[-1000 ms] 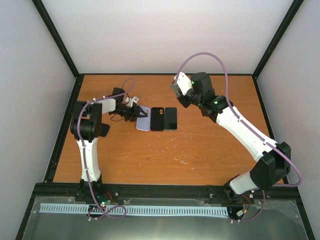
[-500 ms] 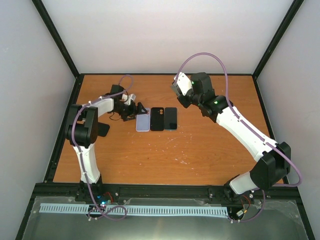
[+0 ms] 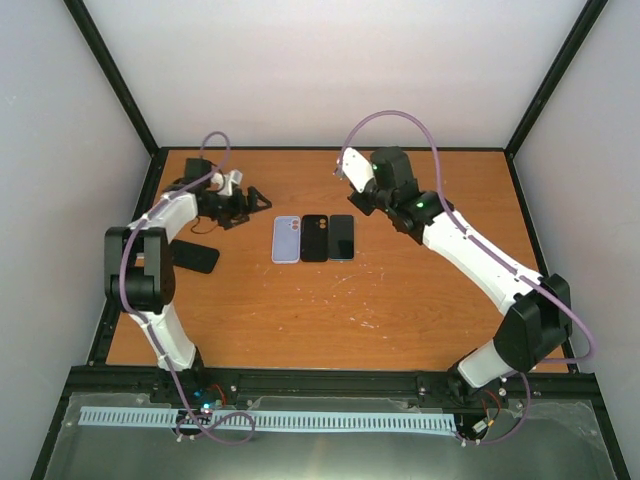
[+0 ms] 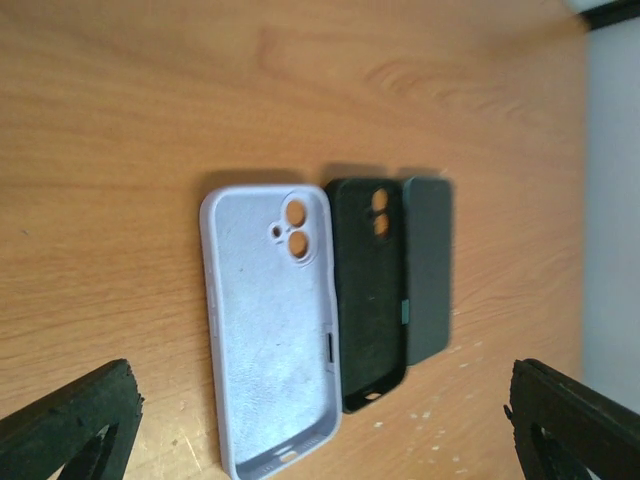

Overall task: Take the phone out of the phone case
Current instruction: Place the phone case at the center of the board, then place the phone at the center of the board.

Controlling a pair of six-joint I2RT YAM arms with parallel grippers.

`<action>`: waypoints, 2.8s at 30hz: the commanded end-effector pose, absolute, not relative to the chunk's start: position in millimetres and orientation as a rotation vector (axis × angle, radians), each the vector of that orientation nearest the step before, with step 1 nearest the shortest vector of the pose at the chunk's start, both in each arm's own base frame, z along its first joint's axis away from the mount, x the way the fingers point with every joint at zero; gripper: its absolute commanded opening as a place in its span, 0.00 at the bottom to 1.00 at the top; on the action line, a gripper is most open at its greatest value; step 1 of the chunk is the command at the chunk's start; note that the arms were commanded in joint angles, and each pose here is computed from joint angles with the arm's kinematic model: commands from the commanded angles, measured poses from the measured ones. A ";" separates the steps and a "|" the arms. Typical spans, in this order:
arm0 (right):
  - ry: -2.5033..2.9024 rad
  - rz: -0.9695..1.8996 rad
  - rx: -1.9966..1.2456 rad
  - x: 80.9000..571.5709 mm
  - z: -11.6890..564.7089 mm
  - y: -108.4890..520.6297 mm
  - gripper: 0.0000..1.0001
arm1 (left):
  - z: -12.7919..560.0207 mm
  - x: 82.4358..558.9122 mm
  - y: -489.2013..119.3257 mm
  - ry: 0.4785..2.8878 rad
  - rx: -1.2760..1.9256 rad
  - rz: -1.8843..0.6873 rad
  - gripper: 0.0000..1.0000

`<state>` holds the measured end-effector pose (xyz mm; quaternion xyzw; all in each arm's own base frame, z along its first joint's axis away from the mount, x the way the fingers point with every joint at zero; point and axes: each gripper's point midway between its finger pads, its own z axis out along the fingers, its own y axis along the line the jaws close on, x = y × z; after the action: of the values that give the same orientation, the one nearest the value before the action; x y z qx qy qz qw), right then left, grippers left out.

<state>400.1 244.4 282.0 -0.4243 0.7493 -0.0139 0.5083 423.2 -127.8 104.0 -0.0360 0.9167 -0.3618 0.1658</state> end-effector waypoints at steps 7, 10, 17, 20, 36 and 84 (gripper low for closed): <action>1.391 -0.379 -1.127 389.0 317.9 314.9 0.03 | 242.2 420.5 -130.5 2.251 0.040 -1.409 1.00; 1.282 -0.468 -1.153 375.5 317.3 335.4 0.03 | 266.1 411.8 -136.4 2.188 0.073 -1.500 1.00; 1.061 -0.633 -1.181 341.3 308.5 369.8 0.03 | 281.3 391.8 -145.8 2.127 0.090 -1.688 1.00; 1.002 -0.679 -1.177 332.5 306.9 379.5 0.03 | 277.5 385.5 -148.1 2.123 0.080 -1.732 0.99; 0.845 -0.778 -1.173 309.0 298.9 407.4 0.03 | 274.1 365.3 -183.6 2.144 0.168 -1.855 0.68; 1.651 0.723 -1.230 300.6 299.1 360.3 0.83 | 322.0 381.2 -154.1 1.825 0.541 -1.514 0.01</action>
<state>334.2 359.9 285.9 -0.5334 0.6424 0.0996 0.5412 397.2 -150.1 276.0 0.1170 0.7501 -0.5924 0.2695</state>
